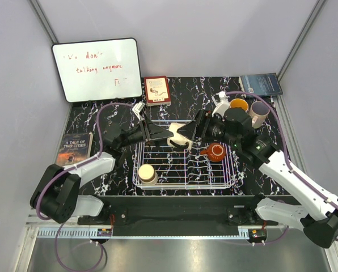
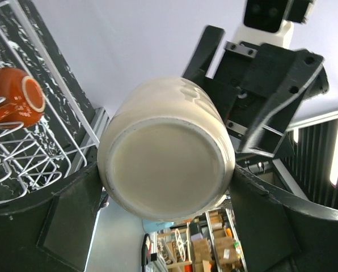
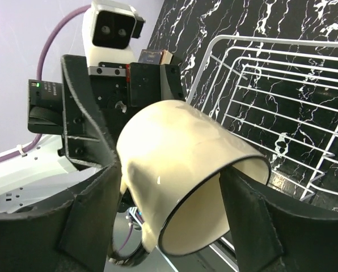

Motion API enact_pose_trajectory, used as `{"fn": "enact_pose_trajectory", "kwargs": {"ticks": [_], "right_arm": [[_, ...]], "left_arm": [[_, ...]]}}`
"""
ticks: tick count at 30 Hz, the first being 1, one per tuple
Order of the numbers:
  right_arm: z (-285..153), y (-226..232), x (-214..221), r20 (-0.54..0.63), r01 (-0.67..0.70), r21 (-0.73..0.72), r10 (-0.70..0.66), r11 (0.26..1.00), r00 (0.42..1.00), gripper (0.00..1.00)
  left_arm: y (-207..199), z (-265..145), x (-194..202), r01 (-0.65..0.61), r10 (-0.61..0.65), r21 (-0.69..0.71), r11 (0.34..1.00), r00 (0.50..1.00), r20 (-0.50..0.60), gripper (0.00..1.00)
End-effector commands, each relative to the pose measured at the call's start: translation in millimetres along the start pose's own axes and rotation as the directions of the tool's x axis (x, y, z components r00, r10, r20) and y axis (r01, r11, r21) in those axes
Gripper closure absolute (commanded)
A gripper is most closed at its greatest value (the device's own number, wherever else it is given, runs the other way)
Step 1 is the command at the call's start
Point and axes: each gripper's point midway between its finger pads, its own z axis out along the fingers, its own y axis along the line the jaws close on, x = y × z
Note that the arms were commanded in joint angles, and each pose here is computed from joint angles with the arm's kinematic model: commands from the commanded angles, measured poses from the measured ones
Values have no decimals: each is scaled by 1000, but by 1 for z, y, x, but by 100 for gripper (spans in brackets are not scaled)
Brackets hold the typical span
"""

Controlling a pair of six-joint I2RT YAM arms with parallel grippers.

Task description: Unload the cups from the dish rack

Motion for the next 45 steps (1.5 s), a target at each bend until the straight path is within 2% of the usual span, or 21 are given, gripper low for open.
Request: {"fn": "enact_pose_trajectory", "kwargs": {"ticks": [1, 3, 7, 10, 11, 13, 22, 23, 25, 26, 30, 32, 33, 34, 35, 36, 38, 39, 42, 44, 45], "right_arm": [[3, 23, -13, 21, 29, -81, -28, 996, 999, 24], [5, 24, -14, 19, 32, -84, -31, 996, 999, 27], [9, 26, -16, 18, 36, -91, -35, 995, 999, 43], [10, 27, -16, 15, 39, -99, -37, 994, 999, 63], [10, 28, -15, 11, 40, -103, -39, 994, 999, 79], [9, 29, -15, 13, 46, -108, -45, 993, 999, 100], [0, 34, -15, 12, 83, -132, -82, 988, 997, 100], [-1, 33, -15, 15, 86, -128, -85, 988, 996, 100], [-4, 32, -18, 32, 89, -112, -86, 990, 996, 100], [-6, 31, -20, 39, 95, -103, -92, 990, 995, 100], [-4, 15, -36, 80, 140, 21, -141, 990, 987, 100], [-6, 8, -50, 93, 180, 109, -190, 978, 977, 100], [4, -9, -58, 99, 193, 204, -216, 960, 971, 100], [6, -19, -60, 78, 210, 260, -237, 942, 968, 100], [5, -17, -81, 105, 233, 297, -275, 926, 956, 100], [19, -42, -79, 46, 239, 384, -277, 892, 960, 100], [21, -57, -117, 87, 197, 442, -260, 875, 962, 100], [35, -79, -119, 49, 175, 478, -225, 861, 973, 100], [49, -119, -155, 74, 115, 563, -189, 818, 979, 100], [55, -128, -181, 113, 78, 584, -176, 808, 978, 100], [67, -154, -183, 96, 54, 622, -145, 782, 985, 100]], "left_arm": [[-45, 3, -2, -133, 139, 146, 980, 990, -30, 100], [-44, 3, -1, -129, 136, 147, 981, 990, -37, 100], [-43, 4, 0, -128, 137, 147, 981, 989, -51, 100], [-41, 5, 0, -125, 135, 143, 982, 989, -58, 100], [-40, 5, 0, -125, 134, 141, 982, 989, -59, 100], [-38, 6, 0, -121, 131, 138, 983, 989, -65, 100], [-26, 13, -7, -103, 112, 107, 989, 990, -82, 99], [-22, 14, -9, -94, 102, 97, 991, 991, -82, 88], [-20, 16, -11, -91, 98, 93, 991, 992, -83, 77], [-17, 17, -12, -84, 91, 88, 993, 992, -84, 63], [-8, 17, -19, -94, 97, 55, 994, 993, -62, 37], [11, 17, -22, -54, 52, -34, 998, 997, -58, 33], [14, 17, -31, -126, 124, -71, 989, 992, -25, 30], [41, 12, -28, -41, 36, -204, 978, 999, -27, 28], [50, 9, -30, -51, 47, -266, 963, 999, -21, 27], [72, -1, -36, -56, 63, -422, 905, 998, 2, 26], [89, -15, -42, -68, 93, -556, 829, 996, 17, 25], [102, -28, -45, -66, 108, -649, 758, 994, 25, 26], [110, -50, -51, -64, 152, -755, 652, 987, 47, 27], [107, -59, -53, -67, 183, -782, 620, 981, 61, 28], [111, -68, -53, -56, 191, -811, 582, 979, 70, 28]]}}
